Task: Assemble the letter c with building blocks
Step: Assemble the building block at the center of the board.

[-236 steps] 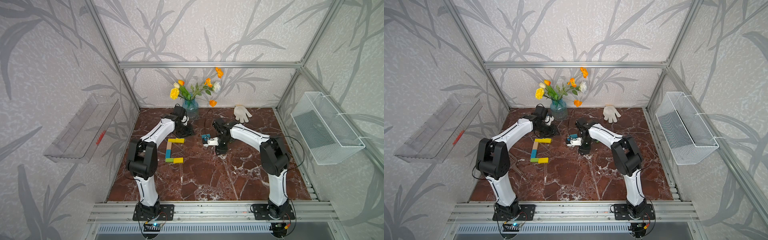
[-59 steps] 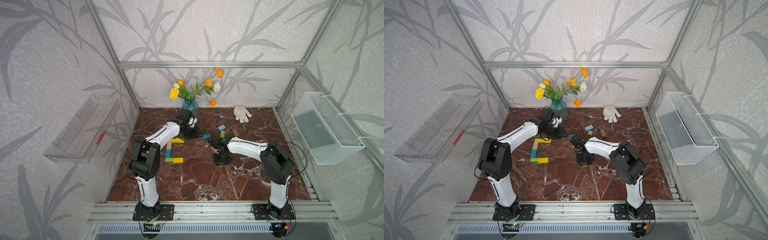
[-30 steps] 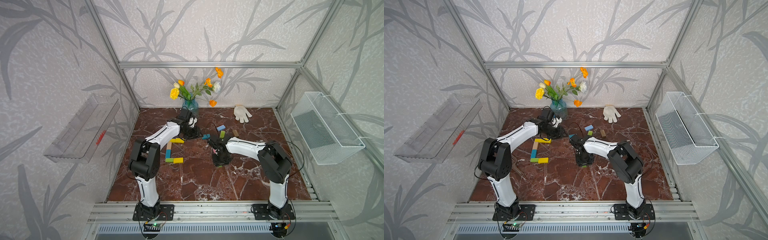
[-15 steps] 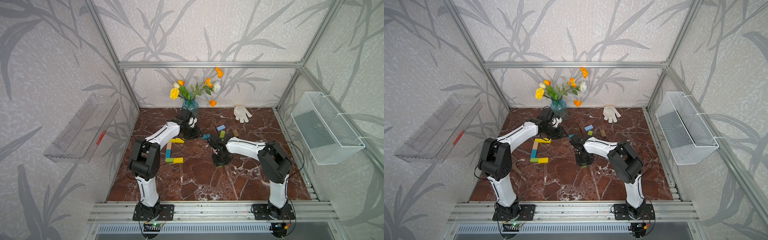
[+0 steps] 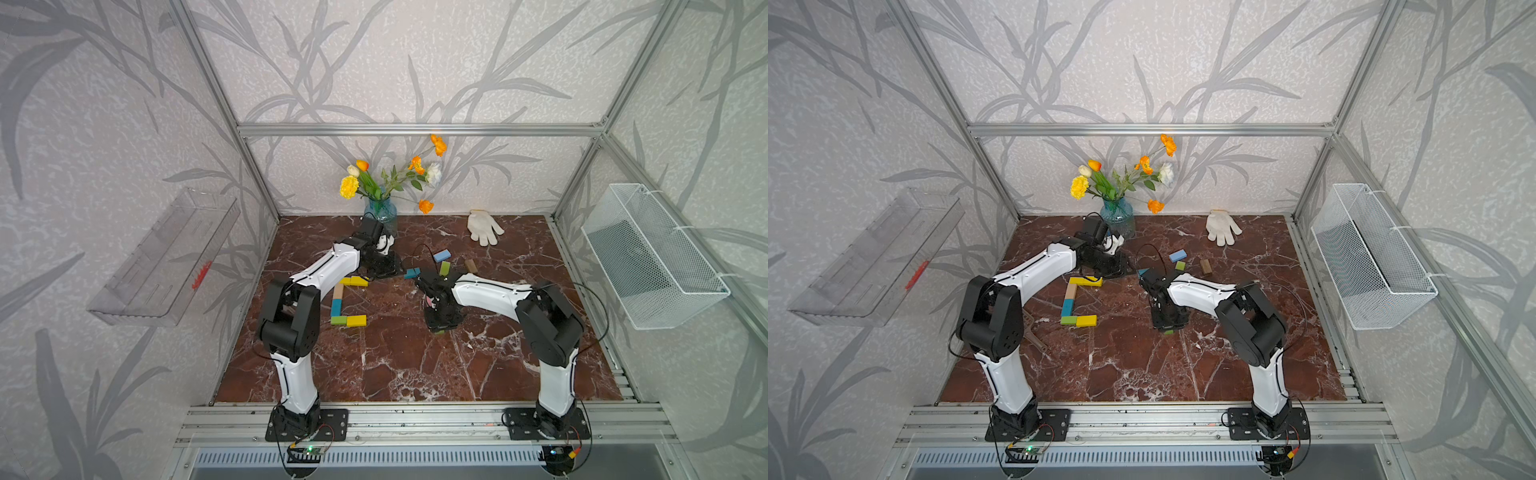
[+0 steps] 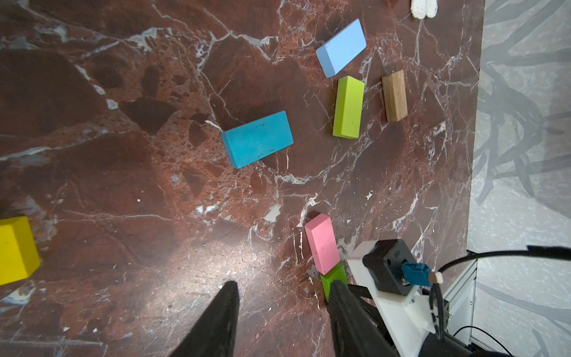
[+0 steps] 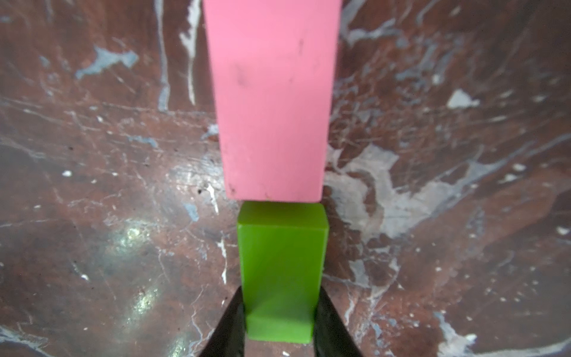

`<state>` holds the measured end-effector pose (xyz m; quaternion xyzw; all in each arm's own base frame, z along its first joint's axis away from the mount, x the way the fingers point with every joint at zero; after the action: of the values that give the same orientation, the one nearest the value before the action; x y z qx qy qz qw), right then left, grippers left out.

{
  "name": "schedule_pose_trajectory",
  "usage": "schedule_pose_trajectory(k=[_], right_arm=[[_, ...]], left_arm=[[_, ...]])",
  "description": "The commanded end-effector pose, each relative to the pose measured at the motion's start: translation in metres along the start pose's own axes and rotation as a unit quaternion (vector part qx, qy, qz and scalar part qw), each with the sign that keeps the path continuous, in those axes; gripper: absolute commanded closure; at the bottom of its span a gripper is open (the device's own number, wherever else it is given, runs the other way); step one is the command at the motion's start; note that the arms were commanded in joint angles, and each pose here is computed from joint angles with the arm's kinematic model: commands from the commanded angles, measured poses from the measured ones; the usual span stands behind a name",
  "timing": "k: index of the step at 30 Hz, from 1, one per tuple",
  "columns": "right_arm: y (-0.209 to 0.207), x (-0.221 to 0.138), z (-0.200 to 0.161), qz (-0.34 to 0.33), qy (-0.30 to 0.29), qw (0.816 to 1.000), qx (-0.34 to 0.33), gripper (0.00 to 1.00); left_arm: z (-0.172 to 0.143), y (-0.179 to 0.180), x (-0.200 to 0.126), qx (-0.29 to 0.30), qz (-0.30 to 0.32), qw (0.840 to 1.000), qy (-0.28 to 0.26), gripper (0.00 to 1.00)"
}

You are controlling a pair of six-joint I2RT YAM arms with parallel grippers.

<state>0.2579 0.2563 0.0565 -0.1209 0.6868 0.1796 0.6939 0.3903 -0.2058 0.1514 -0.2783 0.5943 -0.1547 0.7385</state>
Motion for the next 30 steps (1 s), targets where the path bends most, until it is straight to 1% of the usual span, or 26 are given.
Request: schedule_pose_trajectory(k=[1, 11, 20, 30], right_arm=[[-0.0003, -0.0041, 0.0051, 0.002, -0.007, 1.0, -0.001, 0.69], [0.0023, -0.004, 0.0065, 0.011, -0.01, 1.0, -0.009, 0.71], [0.0019, -0.0034, 0.0091, 0.005, -0.008, 1.0, -0.009, 0.71], [-0.0039, -0.0029, 0.0077, 0.004, -0.008, 1.0, 0.004, 0.66]], left_arm=[[-0.0017, 0.0018, 0.002, 0.004, 0.01, 1.0, 0.006, 0.51], [-0.0018, 0.0026, 0.0028, 0.003, 0.011, 1.0, 0.006, 0.52], [-0.0019, 0.0036, 0.0038, 0.003, 0.013, 1.0, 0.007, 0.52], [-0.0023, 0.0037, 0.0045, 0.004, 0.014, 1.0, 0.008, 0.52]])
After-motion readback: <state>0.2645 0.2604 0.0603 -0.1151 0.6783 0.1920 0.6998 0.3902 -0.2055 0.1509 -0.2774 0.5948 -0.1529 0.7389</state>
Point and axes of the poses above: each gripper's point midway between its finger pads, its own x axis out along the fingers, its own y axis along the line the jaws close on, z = x × y, the point moved 4 cm from there along -x, back along the fingers, and after that the axes turned 15 degrees about -x, right-handed, at the moved point
